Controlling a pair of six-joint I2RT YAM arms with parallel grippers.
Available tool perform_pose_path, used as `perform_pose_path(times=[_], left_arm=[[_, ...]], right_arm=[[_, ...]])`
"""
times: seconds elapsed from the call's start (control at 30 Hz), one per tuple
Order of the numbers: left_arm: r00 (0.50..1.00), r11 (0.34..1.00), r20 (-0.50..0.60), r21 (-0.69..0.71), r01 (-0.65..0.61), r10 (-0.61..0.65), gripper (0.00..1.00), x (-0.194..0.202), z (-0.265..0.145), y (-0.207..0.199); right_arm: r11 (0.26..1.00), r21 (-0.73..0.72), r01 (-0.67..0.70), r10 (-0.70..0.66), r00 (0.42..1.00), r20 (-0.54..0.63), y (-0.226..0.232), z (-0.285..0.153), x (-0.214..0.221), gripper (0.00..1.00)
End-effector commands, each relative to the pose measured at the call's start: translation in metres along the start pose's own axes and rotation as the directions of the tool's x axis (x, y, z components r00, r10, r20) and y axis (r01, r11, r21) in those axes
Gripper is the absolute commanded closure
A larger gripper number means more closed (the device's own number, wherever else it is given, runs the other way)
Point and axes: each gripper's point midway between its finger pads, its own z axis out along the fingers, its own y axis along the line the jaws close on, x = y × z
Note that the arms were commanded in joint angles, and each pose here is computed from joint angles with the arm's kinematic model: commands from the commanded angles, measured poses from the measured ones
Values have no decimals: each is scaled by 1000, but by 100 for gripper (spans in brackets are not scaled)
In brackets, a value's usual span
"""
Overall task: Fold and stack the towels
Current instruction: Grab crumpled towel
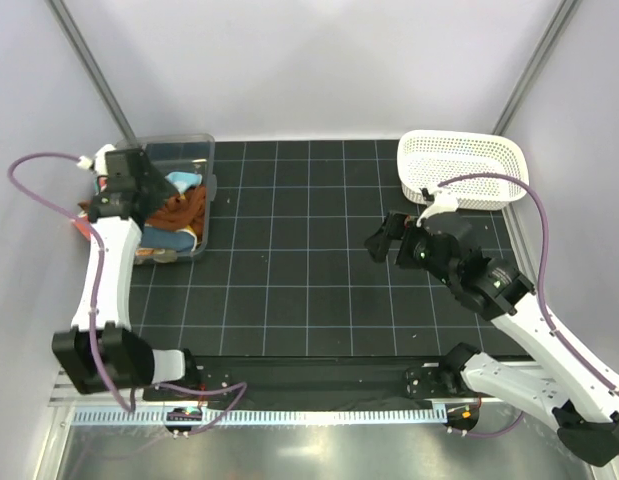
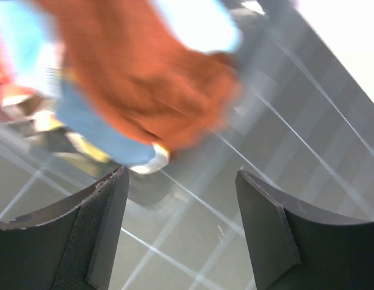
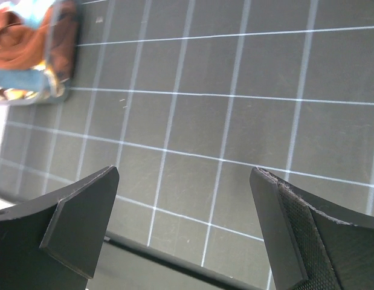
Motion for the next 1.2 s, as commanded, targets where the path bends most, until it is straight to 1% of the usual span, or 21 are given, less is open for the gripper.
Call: perform_pose_path(times=[0.0, 0.07, 0.13, 0.17, 0.27, 0.4, 0.53, 0.57, 0.63, 0.67, 0.73, 0.77, 0.8, 0.83, 0.9, 0.93, 1.0, 1.03, 1.1, 1.13, 1.17], left_arm=[[979, 984, -116, -69, 162, -169, 27, 5, 34, 30], [967, 974, -118, -72, 217, -224, 30, 3, 52, 32], [964, 970, -130, -114, 216, -230, 31, 11, 67, 39], [967, 965, -108, -148, 216, -233, 31, 11, 72, 46], [965, 957, -96, -184, 223, -243, 31, 20, 84, 56], [963, 958, -104, -171, 230, -250, 39, 27, 94, 56], [966, 955, -119, -218, 201, -230, 47, 35, 105, 65], [966, 955, -119, -218, 201, -230, 55, 36, 107, 65], [966, 961, -132, -197, 195, -223, 62, 36, 110, 60], [967, 963, -125, -183, 196, -221, 70, 30, 110, 56], [971, 970, -122, -158, 185, -205, 82, 22, 111, 49], [972, 972, -121, -146, 184, -202, 96, 18, 110, 46], [975, 975, -103, -116, 187, -199, 100, 5, 106, 37], [973, 979, -116, -73, 190, -198, 100, 1, 101, 27], [979, 980, -80, 54, 190, -186, 100, -27, 79, -2], [981, 969, -84, 157, 189, -177, 100, -38, 63, -25], [991, 940, -48, 314, 133, -124, 100, -58, 25, -64], [995, 898, -24, 429, 100, -99, 100, -75, -6, -94], [998, 810, -21, 583, 60, -59, 100, -76, -59, -137], [999, 757, -16, 652, 43, -43, 100, -78, -85, -155], [999, 679, -42, 733, 37, -10, 100, -70, -110, -173]], right_arm=[[986, -166, 12, 2, 997, 83, 25, -15, -15, 0], [981, -196, 19, 2, 994, 107, 28, -16, -16, 0], [977, -212, 24, 3, 992, 127, 30, -20, -19, 0], [977, -211, 31, -3, 991, 132, 29, -21, -20, 0], [979, -198, 49, -24, 992, 125, 28, -21, -20, 0], [982, -174, 74, -52, 991, 127, 24, -19, -21, 1], [987, -143, 76, -57, 990, 127, 19, -14, -21, 0], [987, -145, 74, -55, 990, 130, 20, -15, -22, 0], [986, -152, 68, -49, 991, 127, 22, -15, -23, 0], [986, -151, 67, -48, 991, 125, 22, -15, -23, 0], [986, -160, 55, -35, 992, 124, 25, -18, -25, 0], [986, -161, 51, -31, 991, 127, 25, -19, -27, 0], [985, -165, 44, -23, 992, 127, 27, -23, -29, 0], [986, -162, 35, -14, 991, 130, 27, -25, -31, 0], [985, -168, 28, -5, 990, 138, 29, -31, -36, 0], [985, -170, 29, -4, 990, 144, 29, -34, -39, 0], [987, -158, 28, 0, 985, 173, 28, -41, -48, 0], [989, -145, 27, 0, 983, 184, 26, -43, -52, 1], [995, -100, 18, 5, 975, 221, 20, -50, -64, 0], [996, -87, 15, 6, 973, 232, 18, -53, -68, 0], [998, -69, 7, 10, 970, 244, 15, -55, -72, 0]])
